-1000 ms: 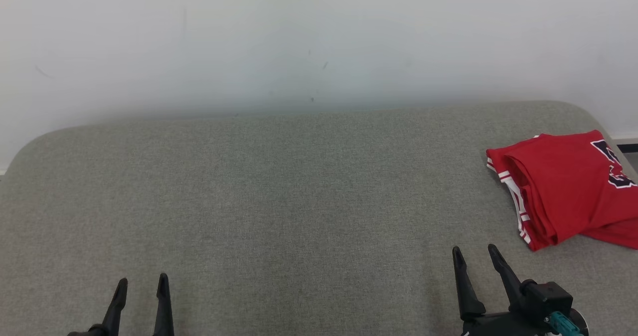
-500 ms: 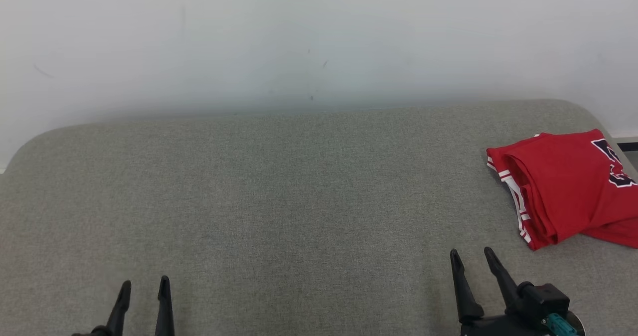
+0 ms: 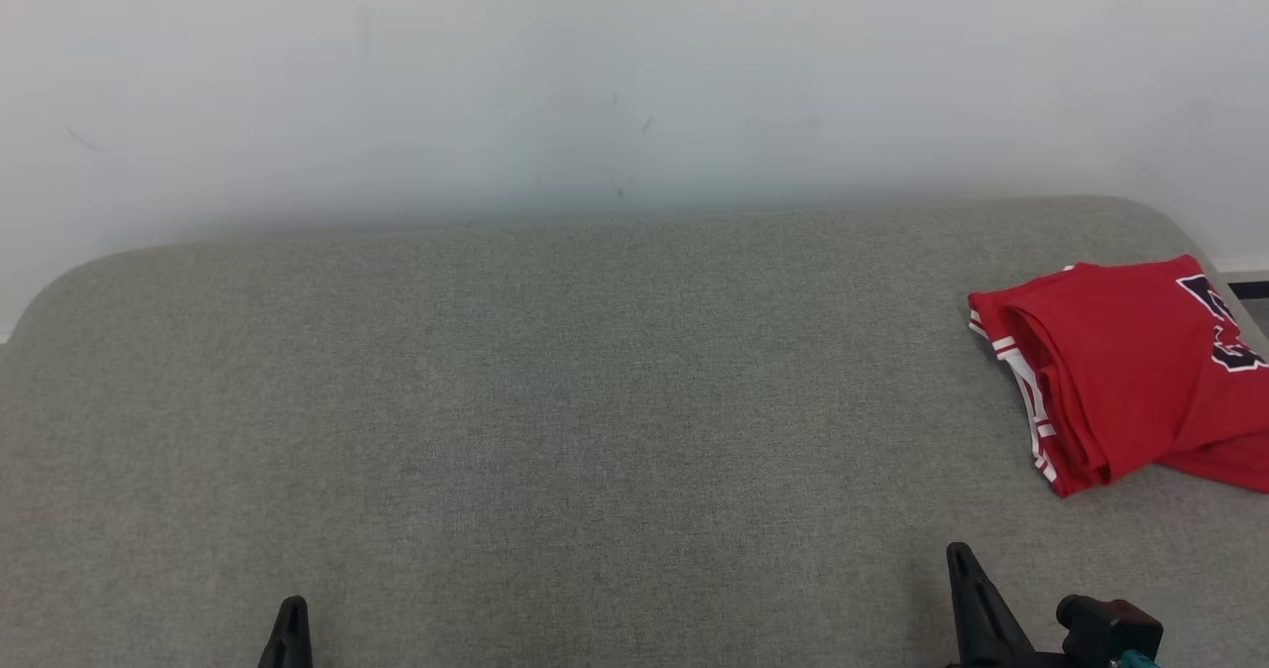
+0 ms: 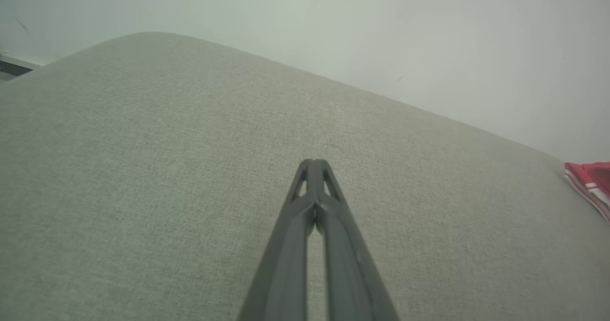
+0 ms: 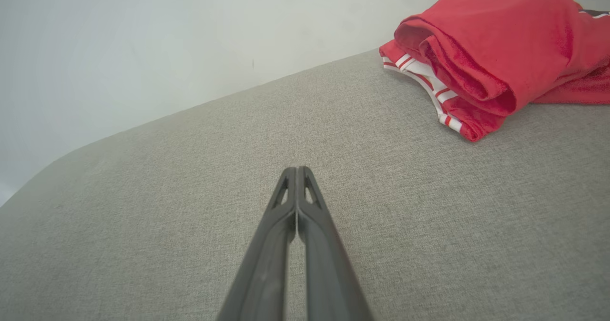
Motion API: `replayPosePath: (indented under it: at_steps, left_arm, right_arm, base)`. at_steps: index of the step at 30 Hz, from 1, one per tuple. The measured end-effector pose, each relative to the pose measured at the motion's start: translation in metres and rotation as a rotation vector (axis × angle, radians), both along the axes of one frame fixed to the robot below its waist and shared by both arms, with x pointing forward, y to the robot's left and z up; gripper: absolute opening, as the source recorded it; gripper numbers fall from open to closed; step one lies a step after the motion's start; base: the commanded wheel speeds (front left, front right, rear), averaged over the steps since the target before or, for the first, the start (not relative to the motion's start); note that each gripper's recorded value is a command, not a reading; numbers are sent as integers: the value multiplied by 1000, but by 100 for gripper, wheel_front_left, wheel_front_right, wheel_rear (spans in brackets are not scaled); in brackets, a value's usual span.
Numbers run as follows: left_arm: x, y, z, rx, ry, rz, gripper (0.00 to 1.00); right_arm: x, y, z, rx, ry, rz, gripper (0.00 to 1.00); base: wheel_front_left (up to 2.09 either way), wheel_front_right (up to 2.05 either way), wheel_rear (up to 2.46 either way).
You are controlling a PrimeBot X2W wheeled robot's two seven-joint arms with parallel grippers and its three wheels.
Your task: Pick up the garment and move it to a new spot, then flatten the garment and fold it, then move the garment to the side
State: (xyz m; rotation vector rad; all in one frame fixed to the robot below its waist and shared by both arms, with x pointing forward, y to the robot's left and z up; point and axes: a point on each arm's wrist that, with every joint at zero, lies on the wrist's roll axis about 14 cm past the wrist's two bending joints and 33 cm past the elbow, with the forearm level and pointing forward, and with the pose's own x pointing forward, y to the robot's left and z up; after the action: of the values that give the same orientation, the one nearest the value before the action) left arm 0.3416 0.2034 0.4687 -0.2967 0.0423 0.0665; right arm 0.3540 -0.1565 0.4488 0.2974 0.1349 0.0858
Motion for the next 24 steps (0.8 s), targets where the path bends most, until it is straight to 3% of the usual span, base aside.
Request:
replayPosePath:
  at_steps: [24]
  left_arm:
    - [12,4,4,-388,3,50,0]
  right_arm:
    - [10,-20,11,374,28,-126,0]
  base:
    - [0,0,0]
